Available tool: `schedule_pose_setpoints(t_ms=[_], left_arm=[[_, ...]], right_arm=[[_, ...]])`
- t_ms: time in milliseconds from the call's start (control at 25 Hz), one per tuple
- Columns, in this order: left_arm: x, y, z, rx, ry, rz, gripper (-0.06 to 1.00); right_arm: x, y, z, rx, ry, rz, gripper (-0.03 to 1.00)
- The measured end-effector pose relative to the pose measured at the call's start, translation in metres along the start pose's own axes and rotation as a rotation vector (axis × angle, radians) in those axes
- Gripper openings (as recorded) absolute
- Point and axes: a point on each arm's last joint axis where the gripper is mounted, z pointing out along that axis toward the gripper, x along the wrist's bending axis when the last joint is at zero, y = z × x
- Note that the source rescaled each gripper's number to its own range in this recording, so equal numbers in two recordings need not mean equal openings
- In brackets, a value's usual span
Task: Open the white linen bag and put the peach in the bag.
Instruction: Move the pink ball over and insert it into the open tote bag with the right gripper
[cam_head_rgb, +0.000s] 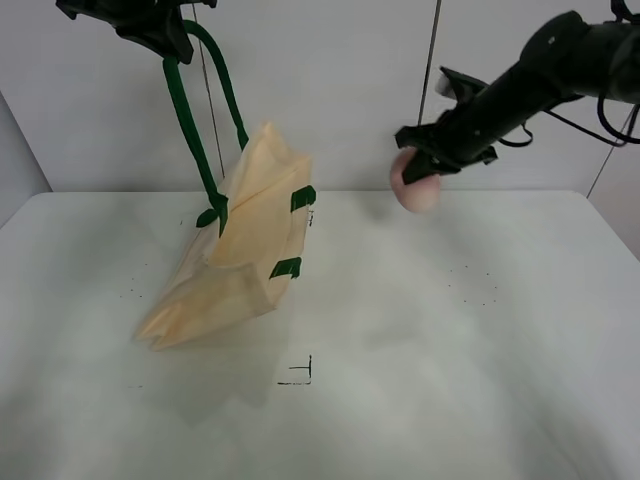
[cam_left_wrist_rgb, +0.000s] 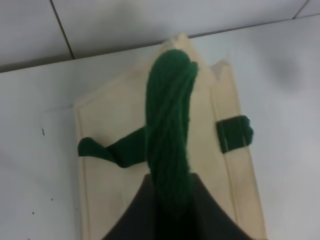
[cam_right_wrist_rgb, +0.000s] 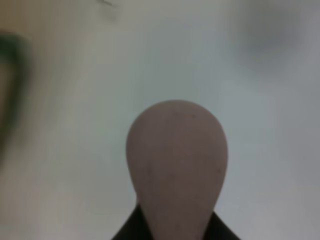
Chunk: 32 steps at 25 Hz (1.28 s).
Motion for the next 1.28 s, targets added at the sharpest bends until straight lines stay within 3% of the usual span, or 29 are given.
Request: schedule_pose_setpoints(t_ms=[160, 360, 600, 840, 920, 1000, 1080, 1160, 1280], left_arm=[[0.000, 0.000, 0.000, 0.000, 0.000, 0.000, 0.00], [0.000, 0.000, 0.000, 0.000, 0.000, 0.000, 0.00], [0.000, 0.000, 0.000, 0.000, 0.000, 0.000, 0.00], [0.000, 0.000, 0.000, 0.000, 0.000, 0.000, 0.00], [0.000, 0.000, 0.000, 0.000, 0.000, 0.000, 0.00], [0.000, 0.000, 0.000, 0.000, 0.000, 0.000, 0.00], [0.000, 0.000, 0.000, 0.000, 0.000, 0.000, 0.00], [0.000, 0.000, 0.000, 0.000, 0.000, 0.000, 0.00], [0.000, 0.000, 0.000, 0.000, 0.000, 0.000, 0.00]], right_arm=[[0.060, 0.006, 0.014, -0.071, 0.083, -0.088, 0.00], [0.115, -0.013, 0.054, -0.049, 0.153, -0.153, 0.00], [0.132, -0.040, 0.117, -0.015, 0.184, -0.144, 0.00], [0.130, -0.045, 0.144, -0.079, 0.222, -0.096, 0.02], [0.130, -0.047, 0.148, -0.078, 0.233, -0.094, 0.18], [0.129, -0.047, 0.149, -0.076, 0.234, -0.105, 0.53], [0.129, -0.048, 0.149, -0.075, 0.232, -0.111, 0.82], [0.128, -0.048, 0.150, -0.071, 0.220, -0.122, 0.94], [0.125, -0.050, 0.147, -0.028, 0.194, -0.130, 0.99]])
